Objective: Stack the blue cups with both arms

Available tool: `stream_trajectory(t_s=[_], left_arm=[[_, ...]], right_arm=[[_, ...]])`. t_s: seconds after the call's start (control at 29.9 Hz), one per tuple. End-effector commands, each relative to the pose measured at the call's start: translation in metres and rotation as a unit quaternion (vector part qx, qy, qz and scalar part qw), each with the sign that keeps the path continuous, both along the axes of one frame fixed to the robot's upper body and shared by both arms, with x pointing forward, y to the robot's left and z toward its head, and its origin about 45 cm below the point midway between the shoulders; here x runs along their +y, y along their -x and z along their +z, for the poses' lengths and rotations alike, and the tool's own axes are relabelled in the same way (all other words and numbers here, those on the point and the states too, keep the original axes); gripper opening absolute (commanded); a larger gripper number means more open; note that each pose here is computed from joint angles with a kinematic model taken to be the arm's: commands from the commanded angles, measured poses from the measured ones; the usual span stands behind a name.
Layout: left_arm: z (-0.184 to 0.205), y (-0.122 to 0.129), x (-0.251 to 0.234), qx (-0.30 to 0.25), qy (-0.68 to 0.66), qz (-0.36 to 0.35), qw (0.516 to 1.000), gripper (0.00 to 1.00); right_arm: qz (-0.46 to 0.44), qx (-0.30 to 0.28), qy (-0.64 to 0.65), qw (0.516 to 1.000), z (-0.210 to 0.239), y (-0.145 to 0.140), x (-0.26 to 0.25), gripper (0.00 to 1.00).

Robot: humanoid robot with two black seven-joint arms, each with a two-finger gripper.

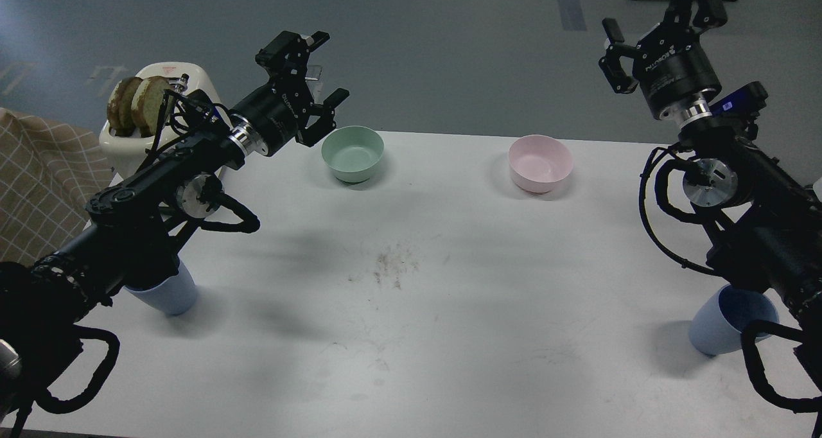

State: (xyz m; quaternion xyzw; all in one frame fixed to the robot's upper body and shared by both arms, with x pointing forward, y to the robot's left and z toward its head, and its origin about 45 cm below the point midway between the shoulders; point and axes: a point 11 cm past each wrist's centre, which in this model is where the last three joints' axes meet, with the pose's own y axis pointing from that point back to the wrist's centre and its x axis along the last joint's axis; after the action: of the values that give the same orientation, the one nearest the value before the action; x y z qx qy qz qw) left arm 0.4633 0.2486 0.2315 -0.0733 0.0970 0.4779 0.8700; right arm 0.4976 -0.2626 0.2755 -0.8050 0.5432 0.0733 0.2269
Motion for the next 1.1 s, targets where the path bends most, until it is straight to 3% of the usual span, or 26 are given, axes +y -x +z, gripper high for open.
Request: stream_trajectory(t_s=[0.0,0.33,0.64,1.07], left_arm=[[-0.005,0.003,-0.004,0.005,0.005,-0.002,1.000,0.98],[-0.004,0.004,-0.010,0.003,0.027,-0.017,0.999,0.98],[0.001,-0.006,0.017,-0.002,0.044,0.035,0.998,0.98],[0.003,-0.004,0.005,-0.026,0.085,0.038,0.995,0.98]], right_arm=[[0.004,0.002,-0.002,1.000,-0.003,0.001,0.004,1.00],[-0.007,0.009,0.003,1.000,-0.008,0.000,0.000,1.00],[-0.029,0.027,0.014,0.999,-0.019,0.000,-0.015,1.00],[-0.009,0.029,0.018,0.999,-0.021,-0.001,0.003,1.00]])
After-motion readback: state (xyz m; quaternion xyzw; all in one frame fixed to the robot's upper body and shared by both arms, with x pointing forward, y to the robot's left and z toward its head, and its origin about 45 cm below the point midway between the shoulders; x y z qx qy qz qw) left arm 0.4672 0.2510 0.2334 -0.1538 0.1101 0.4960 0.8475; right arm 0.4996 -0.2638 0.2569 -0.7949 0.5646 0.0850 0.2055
